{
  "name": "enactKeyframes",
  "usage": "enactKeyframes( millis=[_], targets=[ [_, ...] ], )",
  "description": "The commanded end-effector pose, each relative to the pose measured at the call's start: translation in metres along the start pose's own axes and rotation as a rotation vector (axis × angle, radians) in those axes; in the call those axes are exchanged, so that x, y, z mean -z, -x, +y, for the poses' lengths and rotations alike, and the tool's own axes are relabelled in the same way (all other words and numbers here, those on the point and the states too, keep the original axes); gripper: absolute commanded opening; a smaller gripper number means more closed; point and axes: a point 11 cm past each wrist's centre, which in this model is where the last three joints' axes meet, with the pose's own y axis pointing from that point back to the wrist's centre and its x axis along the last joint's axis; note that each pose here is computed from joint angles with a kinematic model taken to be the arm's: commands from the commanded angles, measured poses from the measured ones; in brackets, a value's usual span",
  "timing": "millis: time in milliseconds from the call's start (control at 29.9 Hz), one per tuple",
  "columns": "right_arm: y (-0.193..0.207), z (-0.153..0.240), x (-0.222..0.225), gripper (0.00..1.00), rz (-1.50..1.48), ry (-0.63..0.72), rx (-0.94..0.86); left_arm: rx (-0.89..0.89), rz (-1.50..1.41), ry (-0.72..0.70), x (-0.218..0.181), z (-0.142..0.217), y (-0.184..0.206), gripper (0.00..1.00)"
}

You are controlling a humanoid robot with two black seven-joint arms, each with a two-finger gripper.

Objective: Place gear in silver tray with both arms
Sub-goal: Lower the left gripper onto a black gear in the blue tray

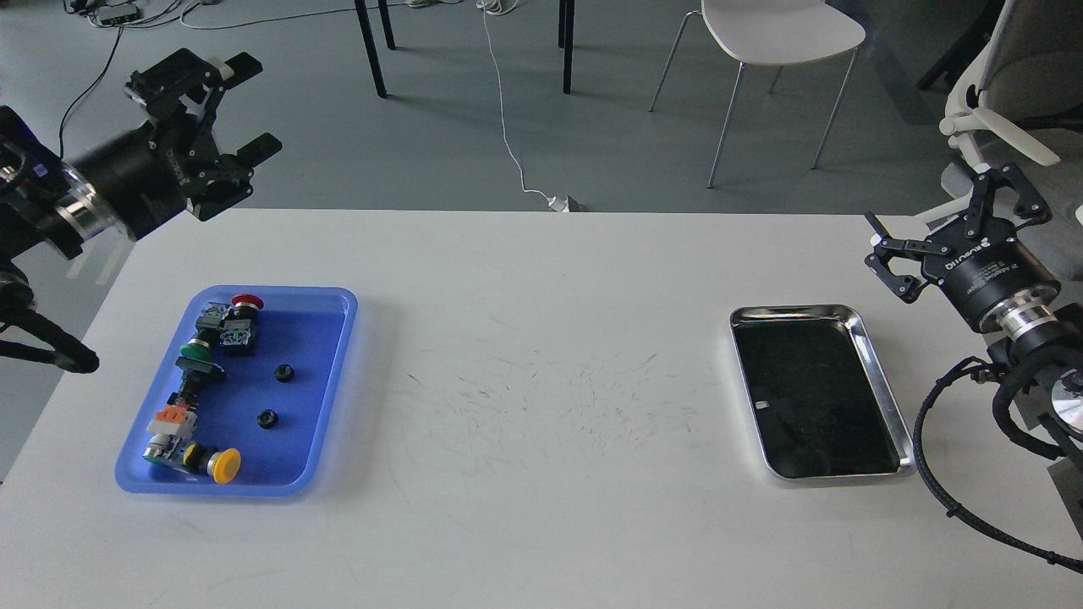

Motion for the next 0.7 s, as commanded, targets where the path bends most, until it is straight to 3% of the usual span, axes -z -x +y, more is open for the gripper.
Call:
enactKeyframes(
  millis=[0,201,669],
  targets=[
    [-0.001,0.001,0.004,0.99,0.011,-0.001,-0.001,0.126,-0.257,-0.109,0.012,0.011,0.026,0.98],
    [-0.002,0.002,0.006,0.99,0.013,-0.009,-0.005,0.212,-0.643,-0.250,0.046,0.023,0.039,0.98],
    [-0.004,0.003,0.006,0.99,0.017,-0.009,-0.010,0.382,-1.086,-0.371,0.132,0.064,0.072,0.96]
  ],
)
